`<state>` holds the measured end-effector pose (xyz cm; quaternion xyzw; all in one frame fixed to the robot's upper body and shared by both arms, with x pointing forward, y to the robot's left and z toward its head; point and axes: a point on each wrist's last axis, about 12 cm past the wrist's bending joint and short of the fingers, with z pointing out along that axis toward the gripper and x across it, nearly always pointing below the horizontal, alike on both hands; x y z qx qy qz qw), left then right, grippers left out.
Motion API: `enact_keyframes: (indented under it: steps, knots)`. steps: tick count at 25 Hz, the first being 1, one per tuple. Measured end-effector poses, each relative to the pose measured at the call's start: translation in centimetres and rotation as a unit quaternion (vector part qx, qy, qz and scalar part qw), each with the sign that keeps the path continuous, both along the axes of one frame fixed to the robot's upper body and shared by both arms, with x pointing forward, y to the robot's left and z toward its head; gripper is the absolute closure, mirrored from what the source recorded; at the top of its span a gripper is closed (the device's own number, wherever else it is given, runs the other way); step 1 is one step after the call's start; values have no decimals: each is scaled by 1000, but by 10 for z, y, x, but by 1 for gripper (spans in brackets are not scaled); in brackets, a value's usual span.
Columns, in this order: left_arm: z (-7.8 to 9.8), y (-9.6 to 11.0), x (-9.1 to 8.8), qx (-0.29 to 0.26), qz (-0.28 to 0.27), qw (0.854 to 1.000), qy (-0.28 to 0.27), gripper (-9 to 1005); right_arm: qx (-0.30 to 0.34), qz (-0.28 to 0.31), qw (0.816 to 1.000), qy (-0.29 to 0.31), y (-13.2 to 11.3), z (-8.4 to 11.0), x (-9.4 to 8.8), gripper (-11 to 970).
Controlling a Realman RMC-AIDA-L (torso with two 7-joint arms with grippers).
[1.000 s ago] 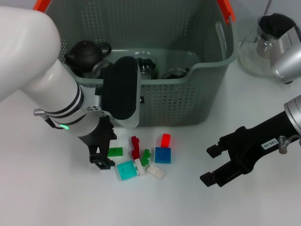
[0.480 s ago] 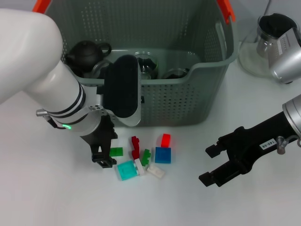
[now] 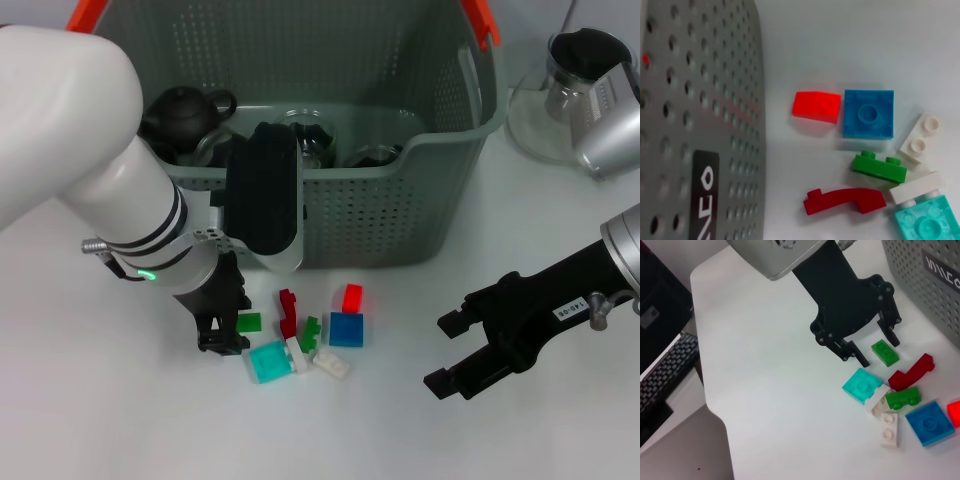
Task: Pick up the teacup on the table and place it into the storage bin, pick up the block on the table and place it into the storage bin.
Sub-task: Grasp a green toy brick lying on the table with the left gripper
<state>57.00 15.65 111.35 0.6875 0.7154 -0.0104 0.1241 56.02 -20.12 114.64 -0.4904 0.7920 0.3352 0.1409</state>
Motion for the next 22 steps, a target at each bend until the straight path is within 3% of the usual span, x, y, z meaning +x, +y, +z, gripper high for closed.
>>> enact_keyframes:
  steps: [22]
  knots:
    - [-4, -3, 4, 4, 9, 1000, 8, 617, -3, -9, 1000, -6, -3, -3, 1, 14]
